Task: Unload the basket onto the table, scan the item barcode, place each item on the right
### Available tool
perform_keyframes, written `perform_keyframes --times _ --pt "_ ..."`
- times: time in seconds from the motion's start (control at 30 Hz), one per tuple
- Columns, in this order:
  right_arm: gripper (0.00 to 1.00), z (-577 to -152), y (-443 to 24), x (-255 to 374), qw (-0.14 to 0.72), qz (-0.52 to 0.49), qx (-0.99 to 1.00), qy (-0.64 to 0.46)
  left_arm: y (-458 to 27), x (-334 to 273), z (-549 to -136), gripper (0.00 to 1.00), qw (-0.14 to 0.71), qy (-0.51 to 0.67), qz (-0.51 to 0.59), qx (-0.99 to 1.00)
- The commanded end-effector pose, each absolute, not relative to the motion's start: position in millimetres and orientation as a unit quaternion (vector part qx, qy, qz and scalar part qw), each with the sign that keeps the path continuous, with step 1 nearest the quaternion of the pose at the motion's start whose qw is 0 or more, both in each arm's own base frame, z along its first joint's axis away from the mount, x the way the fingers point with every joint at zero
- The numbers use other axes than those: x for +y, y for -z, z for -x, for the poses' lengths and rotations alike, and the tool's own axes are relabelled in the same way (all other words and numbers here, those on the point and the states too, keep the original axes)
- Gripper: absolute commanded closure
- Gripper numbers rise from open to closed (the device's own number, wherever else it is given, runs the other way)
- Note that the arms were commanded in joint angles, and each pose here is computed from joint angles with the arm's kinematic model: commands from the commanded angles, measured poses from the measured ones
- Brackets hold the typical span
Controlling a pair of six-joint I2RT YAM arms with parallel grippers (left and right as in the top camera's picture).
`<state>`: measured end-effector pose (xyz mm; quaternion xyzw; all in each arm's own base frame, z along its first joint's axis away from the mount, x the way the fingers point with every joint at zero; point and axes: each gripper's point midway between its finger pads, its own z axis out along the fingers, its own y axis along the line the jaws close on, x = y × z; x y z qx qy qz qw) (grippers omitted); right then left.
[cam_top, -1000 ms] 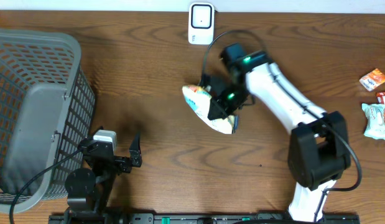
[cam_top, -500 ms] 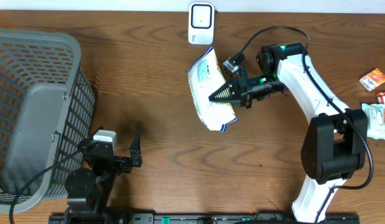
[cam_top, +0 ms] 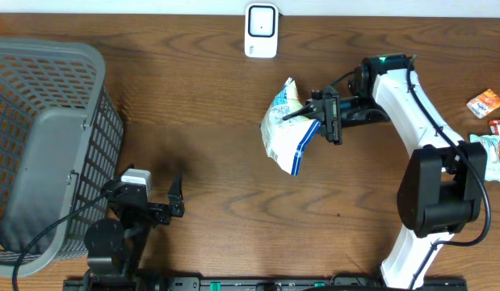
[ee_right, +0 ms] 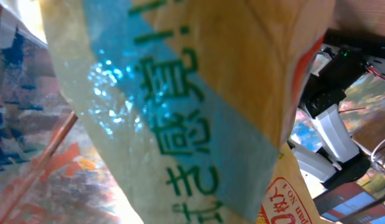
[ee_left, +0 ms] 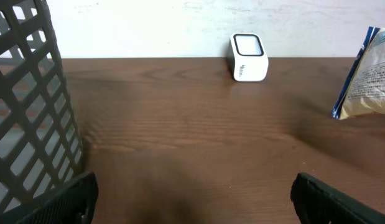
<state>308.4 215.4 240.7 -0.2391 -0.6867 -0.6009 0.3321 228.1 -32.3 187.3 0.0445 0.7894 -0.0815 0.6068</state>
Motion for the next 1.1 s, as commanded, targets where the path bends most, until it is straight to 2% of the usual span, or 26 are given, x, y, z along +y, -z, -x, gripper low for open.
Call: perform_keyframes --times 0.0,0.27,0.4,0.63,0.73,1.03,1.07 --pt "0.99 -315 -252 215 0.338 0.253 -0.663 0.618 -187 -31 -228 0.01 0.608 0.074 -0.047 0.789" --pt "0.99 -319 -252 209 0.332 0.259 -0.661 0.621 -187 -31 -228 0.01 0.608 0.074 -0.047 0.789" --pt "0.99 -317 -244 207 0.306 0.231 -0.687 0.618 -187 -31 -228 0.01 0.608 0.074 -0.047 0.789" --pt "0.99 -333 -202 198 0.075 -0.027 -0.791 0.606 -187 -31 -228 0.01 0.608 0.074 -0.047 0.789" --pt "0.99 -353 -190 200 -0.030 -0.136 -0.799 0.584 -187 -31 -228 0.01 0.608 0.074 -0.047 0.789" --pt "0.99 -395 -157 235 -0.164 -0.287 -0.827 0.455 -187 -31 -228 0.01 0.608 0.074 -0.047 0.789" --pt "0.99 -411 -152 241 -0.199 -0.303 -0.834 0.415 -187 -31 -228 0.01 0.608 0.074 -0.047 0.789"
